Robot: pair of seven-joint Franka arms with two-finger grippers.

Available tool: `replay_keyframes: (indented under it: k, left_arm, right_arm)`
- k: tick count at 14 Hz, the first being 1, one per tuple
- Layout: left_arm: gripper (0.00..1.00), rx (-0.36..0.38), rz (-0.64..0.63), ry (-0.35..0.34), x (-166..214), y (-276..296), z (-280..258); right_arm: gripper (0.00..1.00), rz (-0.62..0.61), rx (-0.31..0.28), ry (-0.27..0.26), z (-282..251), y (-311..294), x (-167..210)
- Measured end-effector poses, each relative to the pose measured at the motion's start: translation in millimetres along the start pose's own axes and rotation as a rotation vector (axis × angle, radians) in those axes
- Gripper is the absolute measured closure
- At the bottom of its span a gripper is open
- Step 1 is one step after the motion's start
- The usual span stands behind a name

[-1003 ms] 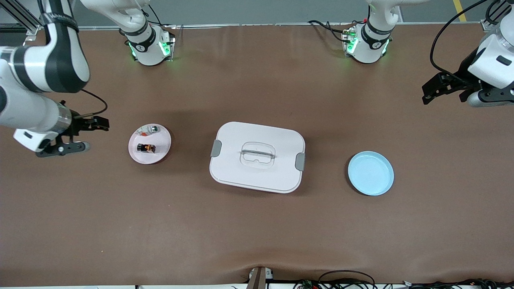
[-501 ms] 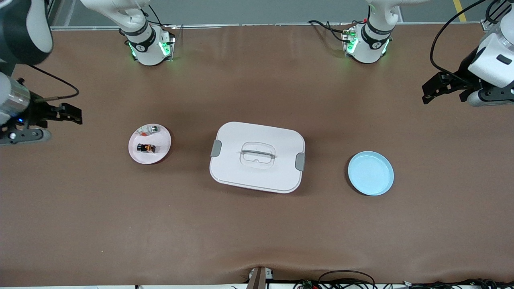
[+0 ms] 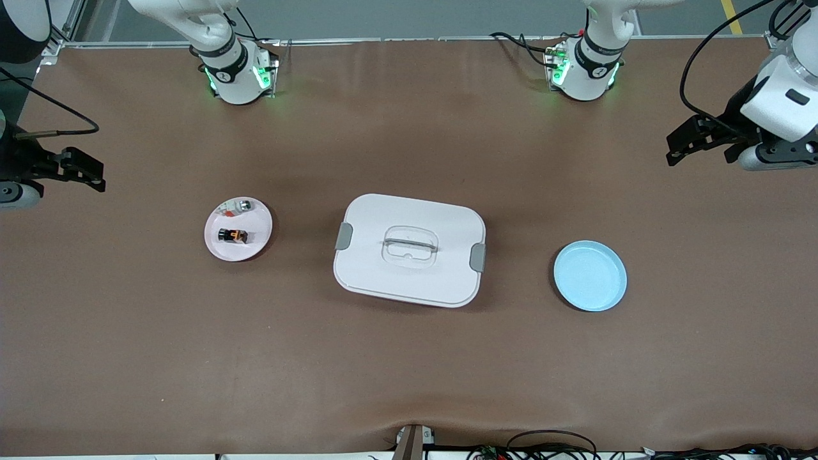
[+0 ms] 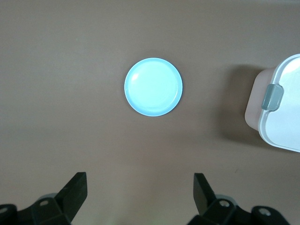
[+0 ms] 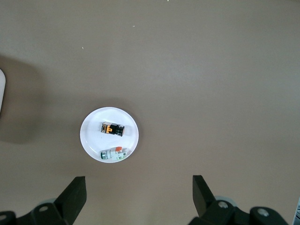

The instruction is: Transfer orange switch to right arm and place

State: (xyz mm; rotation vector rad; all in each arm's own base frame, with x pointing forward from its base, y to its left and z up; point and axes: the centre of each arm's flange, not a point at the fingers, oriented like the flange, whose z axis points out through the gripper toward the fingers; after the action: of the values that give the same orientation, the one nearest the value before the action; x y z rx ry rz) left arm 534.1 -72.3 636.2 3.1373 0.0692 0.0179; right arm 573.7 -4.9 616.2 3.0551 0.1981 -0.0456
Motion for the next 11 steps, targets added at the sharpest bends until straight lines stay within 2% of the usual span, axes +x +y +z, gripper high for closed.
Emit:
replay_keyframes:
  k: [11]
  left_arm:
    - [0.00, -0.001, -0.004, 0.002, 0, -2, -1]
  right_arm:
    - [0.00, 0.034, 0.001, 0.017, -7, 17, -2]
